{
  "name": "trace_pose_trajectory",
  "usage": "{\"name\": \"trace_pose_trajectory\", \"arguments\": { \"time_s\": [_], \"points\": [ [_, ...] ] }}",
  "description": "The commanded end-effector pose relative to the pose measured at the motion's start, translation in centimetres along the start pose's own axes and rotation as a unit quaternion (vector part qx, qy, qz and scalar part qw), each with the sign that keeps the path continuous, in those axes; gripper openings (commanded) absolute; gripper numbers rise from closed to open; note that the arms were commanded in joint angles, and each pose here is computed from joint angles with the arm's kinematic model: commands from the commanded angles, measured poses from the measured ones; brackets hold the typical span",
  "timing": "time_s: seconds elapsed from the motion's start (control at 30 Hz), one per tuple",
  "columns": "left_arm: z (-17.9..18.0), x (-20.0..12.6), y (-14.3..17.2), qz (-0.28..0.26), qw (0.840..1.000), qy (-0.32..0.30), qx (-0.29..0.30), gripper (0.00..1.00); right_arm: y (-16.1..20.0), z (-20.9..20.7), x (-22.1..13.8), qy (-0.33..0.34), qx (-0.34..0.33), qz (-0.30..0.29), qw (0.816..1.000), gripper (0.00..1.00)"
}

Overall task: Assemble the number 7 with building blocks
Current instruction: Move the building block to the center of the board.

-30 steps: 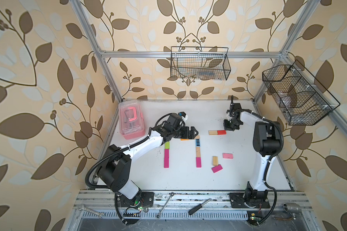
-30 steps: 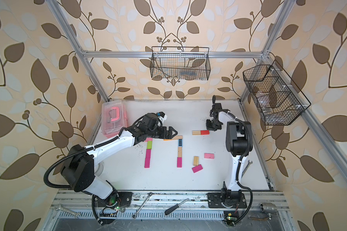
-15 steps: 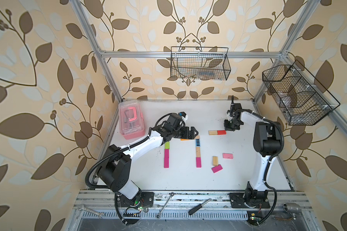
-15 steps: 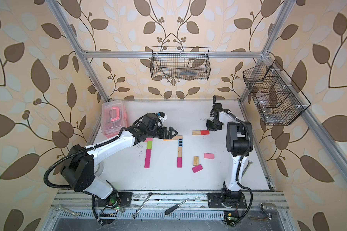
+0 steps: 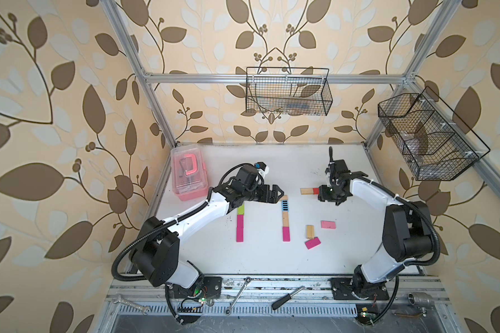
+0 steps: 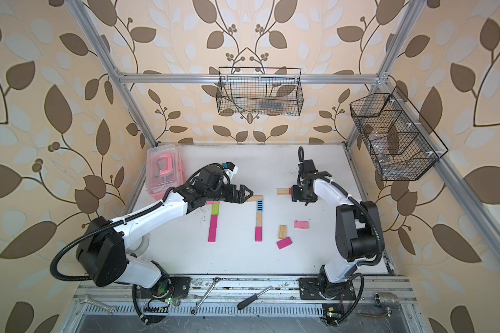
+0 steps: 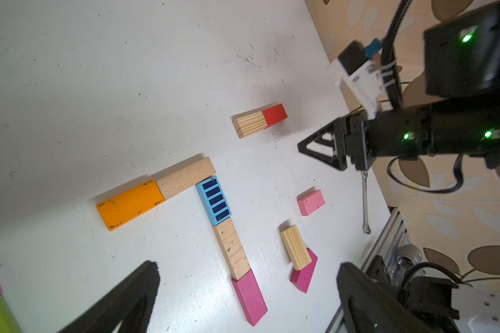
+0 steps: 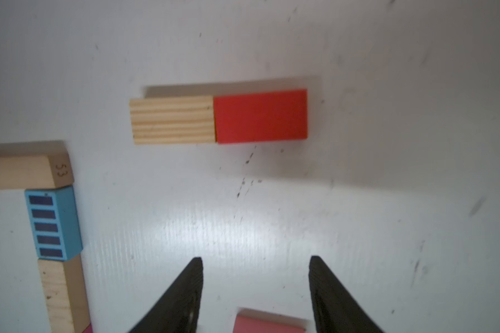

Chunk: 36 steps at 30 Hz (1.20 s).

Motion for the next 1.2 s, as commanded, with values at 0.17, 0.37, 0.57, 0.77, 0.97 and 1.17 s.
{"name": "trace_pose_trajectory", "arguments": {
  "time_s": [0.17,0.37,0.57,0.77,0.97,1.17],
  "points": [
    [-0.9,-3.4,0.4,-0.038,0.998,0.026,0.037,0.99,4.6,1.4,0.6,0.023,0.023,0.023,0.999,0.69],
    [-0.8,-4.0,0.8,-0.041,0.998,0.021,0.038,0.99,5.2,0.5,2.5,-0.001,0.029,0.060,0.998,0.72],
    [-0.6,-4.3,0.9,-0.048,0.998,0.010,0.043,0.99,6.8,1.1,2.7,-0.018,0.023,0.074,0.997,0.73],
    [-0.6,-4.1,0.7,-0.044,0.998,0.008,0.044,0.99,8.6,2.4,2.4,-0.022,0.017,0.078,0.997,0.73],
    [-0.6,-3.9,0.7,-0.041,0.998,0.009,0.042,0.99,9.8,3.4,1.8,0.006,0.010,0.077,0.997,0.71],
    [-0.7,-3.7,0.6,-0.037,0.998,0.012,0.043,0.99,10.5,2.3,1.0,0.069,0.046,0.066,0.994,0.76]
  ]
}}
Point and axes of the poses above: each gripper's point midway between its finger pads, its own x axis out along the fingers, its own z axis along the line the jaws close on, y = z × x, the point moved 10 cm from there along -x, back along the fingers, and after that the axes turned 5 degrees about -x, right-handed, at the moved point
